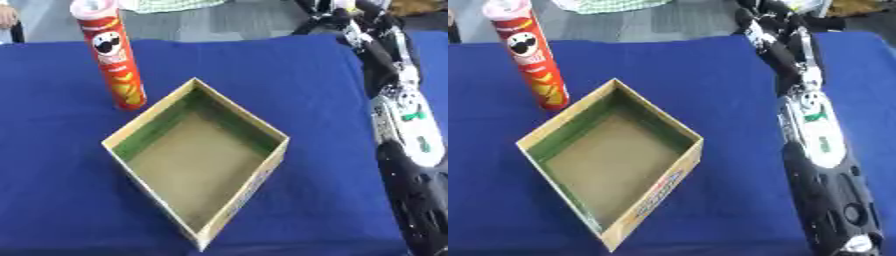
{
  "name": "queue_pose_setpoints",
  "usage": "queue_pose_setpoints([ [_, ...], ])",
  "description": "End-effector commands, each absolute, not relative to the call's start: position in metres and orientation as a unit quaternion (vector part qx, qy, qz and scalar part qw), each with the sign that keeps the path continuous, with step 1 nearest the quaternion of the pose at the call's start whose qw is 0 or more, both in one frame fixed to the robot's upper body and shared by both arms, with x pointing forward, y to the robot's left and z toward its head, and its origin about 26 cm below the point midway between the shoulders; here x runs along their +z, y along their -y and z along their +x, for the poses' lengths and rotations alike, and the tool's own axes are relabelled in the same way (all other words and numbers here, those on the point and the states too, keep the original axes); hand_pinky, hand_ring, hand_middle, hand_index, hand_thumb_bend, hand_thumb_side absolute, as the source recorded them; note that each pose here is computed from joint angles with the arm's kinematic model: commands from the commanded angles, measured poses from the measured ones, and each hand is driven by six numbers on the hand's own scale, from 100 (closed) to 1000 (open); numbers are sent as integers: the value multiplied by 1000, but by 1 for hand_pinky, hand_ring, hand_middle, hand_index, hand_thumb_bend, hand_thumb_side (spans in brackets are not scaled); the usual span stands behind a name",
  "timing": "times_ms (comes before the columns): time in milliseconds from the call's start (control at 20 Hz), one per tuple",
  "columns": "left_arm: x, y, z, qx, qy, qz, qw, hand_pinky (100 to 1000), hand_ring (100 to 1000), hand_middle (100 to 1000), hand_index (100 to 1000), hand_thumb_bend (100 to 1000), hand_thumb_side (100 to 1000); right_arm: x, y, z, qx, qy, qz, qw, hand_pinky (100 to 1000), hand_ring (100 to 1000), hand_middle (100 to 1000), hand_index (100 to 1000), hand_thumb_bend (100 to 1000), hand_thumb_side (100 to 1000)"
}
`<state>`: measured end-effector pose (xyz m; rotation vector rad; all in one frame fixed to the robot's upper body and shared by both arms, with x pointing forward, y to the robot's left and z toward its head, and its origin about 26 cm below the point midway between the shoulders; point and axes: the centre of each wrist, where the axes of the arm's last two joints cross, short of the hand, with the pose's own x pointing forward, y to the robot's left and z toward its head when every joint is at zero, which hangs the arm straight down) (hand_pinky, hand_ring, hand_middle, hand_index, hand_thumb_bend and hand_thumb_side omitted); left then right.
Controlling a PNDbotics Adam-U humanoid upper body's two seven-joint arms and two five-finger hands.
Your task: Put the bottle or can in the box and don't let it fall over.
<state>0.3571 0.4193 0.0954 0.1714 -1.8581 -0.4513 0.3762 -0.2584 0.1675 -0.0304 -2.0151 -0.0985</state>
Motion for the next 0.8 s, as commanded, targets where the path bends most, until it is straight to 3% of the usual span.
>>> queue_pose_setpoints([
  [50,107,-414,365,-204,795,81,566,1000,861,685,916,914,914,176,256,377,-35,853,-9,521,757,955,1000,803,650,342],
  [800,110,-391,381,-217,791,82,566,1000,845,689,912,902,924,175,255,377,-34,852,-6,522,757,956,1000,803,650,338],
])
